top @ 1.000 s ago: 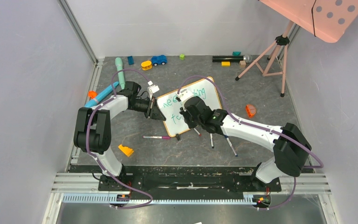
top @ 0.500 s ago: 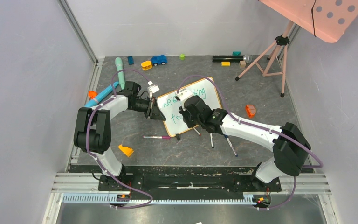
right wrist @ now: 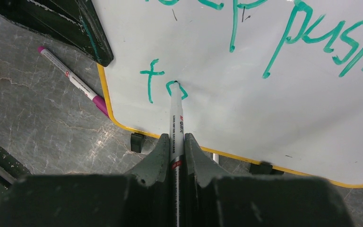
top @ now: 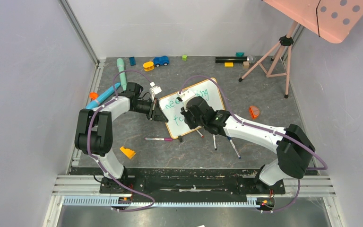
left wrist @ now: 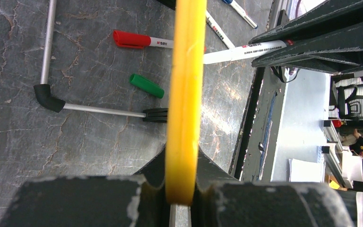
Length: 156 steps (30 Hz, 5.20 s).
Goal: Write a sentence on the whiteboard
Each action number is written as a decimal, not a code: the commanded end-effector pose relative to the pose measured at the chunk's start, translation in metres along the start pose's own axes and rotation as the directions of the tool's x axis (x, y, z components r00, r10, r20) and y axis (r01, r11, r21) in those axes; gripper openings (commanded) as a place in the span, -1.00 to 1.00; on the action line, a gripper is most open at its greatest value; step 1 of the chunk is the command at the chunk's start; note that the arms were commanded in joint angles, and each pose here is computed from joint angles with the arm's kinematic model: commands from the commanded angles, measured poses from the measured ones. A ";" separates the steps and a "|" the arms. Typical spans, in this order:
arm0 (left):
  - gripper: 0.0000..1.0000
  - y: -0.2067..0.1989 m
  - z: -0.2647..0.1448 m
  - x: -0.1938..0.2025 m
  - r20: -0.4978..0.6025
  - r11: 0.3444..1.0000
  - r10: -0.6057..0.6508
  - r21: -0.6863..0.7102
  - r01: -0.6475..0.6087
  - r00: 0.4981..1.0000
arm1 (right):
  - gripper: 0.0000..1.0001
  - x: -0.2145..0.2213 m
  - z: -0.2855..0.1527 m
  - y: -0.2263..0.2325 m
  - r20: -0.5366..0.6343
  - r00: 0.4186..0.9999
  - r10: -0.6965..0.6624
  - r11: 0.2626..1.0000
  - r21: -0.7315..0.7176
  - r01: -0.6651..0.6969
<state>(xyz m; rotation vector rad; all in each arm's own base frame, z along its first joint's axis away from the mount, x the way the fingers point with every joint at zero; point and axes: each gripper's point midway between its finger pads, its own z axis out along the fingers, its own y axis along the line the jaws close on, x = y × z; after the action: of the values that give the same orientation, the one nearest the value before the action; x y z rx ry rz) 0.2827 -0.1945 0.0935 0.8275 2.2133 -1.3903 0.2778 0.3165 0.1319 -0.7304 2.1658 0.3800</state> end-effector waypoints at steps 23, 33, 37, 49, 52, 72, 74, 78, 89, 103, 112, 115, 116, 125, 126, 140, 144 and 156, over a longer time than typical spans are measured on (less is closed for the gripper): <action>-0.96 0.002 0.011 0.044 -0.144 0.999 -0.027 -0.048 0.020 0.989 | -1.00 -0.019 -0.009 -0.015 0.094 0.995 0.033 0.999 0.038 -0.037; -0.96 0.002 0.011 0.045 -0.144 0.999 -0.028 -0.047 0.021 0.989 | -1.00 -0.011 -0.003 -0.013 0.067 0.997 0.032 0.999 0.026 -0.034; -0.96 0.002 0.011 0.045 -0.145 0.999 -0.027 -0.046 0.020 0.989 | -1.00 -0.009 -0.002 -0.011 0.060 0.998 0.033 0.999 0.012 -0.034; -0.96 0.001 0.011 0.044 -0.146 0.999 -0.026 -0.047 0.020 0.989 | -1.00 -0.004 -0.001 -0.013 0.046 0.998 0.037 0.999 0.027 -0.039; -0.96 0.001 0.011 0.044 -0.145 0.999 -0.025 -0.045 0.018 0.989 | -1.00 -0.005 -0.001 -0.014 0.046 0.998 0.037 0.999 0.035 -0.039; -0.96 0.001 0.012 0.044 -0.147 0.999 -0.023 -0.047 0.016 0.989 | -1.00 -0.018 -0.001 -0.031 0.063 0.996 0.060 0.992 0.103 -0.067; -0.96 0.001 0.011 0.044 -0.147 0.999 -0.023 -0.048 0.017 0.989 | -1.00 -0.018 -0.001 -0.030 0.062 0.996 0.060 0.993 0.099 -0.066; -0.96 0.001 0.011 0.044 -0.148 0.999 -0.022 -0.049 0.015 0.989 | -1.00 -0.018 -0.002 -0.032 0.062 0.996 0.061 0.992 0.104 -0.067; -0.96 0.001 0.011 0.044 -0.148 0.998 -0.019 -0.054 0.011 0.989 | -1.00 -0.022 -0.001 -0.035 0.071 0.995 0.065 0.992 0.104 -0.073; -0.96 0.002 0.011 0.045 -0.151 0.998 -0.023 -0.055 0.015 0.988 | -1.00 -0.008 -0.001 -0.033 0.048 0.997 0.065 0.995 0.077 -0.069; -0.96 0.003 0.012 0.045 -0.153 0.998 -0.025 -0.056 0.017 0.988 | -1.00 0.018 0.000 -0.031 -0.003 0.998 0.058 0.997 0.053 -0.057; -0.96 0.003 0.011 0.045 -0.153 0.998 -0.028 -0.058 0.019 0.988 | -1.00 0.023 -0.001 -0.031 -0.010 0.998 0.057 0.997 0.051 -0.057; -0.96 0.003 0.011 0.045 -0.152 0.998 -0.026 -0.058 0.018 0.988 | -1.00 0.024 -0.001 -0.030 -0.012 0.998 0.056 0.997 0.049 -0.055; -0.96 0.003 0.011 0.045 -0.153 0.998 -0.026 -0.058 0.017 0.988 | -1.00 0.017 -0.001 -0.032 0.003 0.999 0.052 0.997 0.059 -0.053; -0.96 0.003 0.011 0.045 -0.152 0.998 -0.027 -0.058 0.018 0.988 | -1.00 0.015 -0.001 -0.032 0.008 0.998 0.054 0.997 0.061 -0.055; -0.96 0.003 0.011 0.045 -0.154 0.998 -0.023 -0.061 0.014 0.988 | -1.00 -0.007 0.000 -0.039 0.046 0.997 0.057 0.995 0.080 -0.061; -0.96 0.003 0.011 0.046 -0.154 0.998 -0.027 -0.060 0.018 0.988 | -1.00 -0.011 0.000 -0.041 0.053 0.997 0.060 0.995 0.080 -0.064; -0.96 0.002 0.011 0.045 -0.153 0.998 -0.023 -0.059 0.014 0.988 | -1.00 -0.020 0.000 -0.041 0.067 0.996 0.059 0.995 0.071 -0.063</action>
<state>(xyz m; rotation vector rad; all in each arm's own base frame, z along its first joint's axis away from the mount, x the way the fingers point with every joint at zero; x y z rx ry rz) 0.2824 -0.1950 0.0938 0.8396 2.2105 -1.3782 0.2884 0.2923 0.1319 -0.6571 2.1918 0.3923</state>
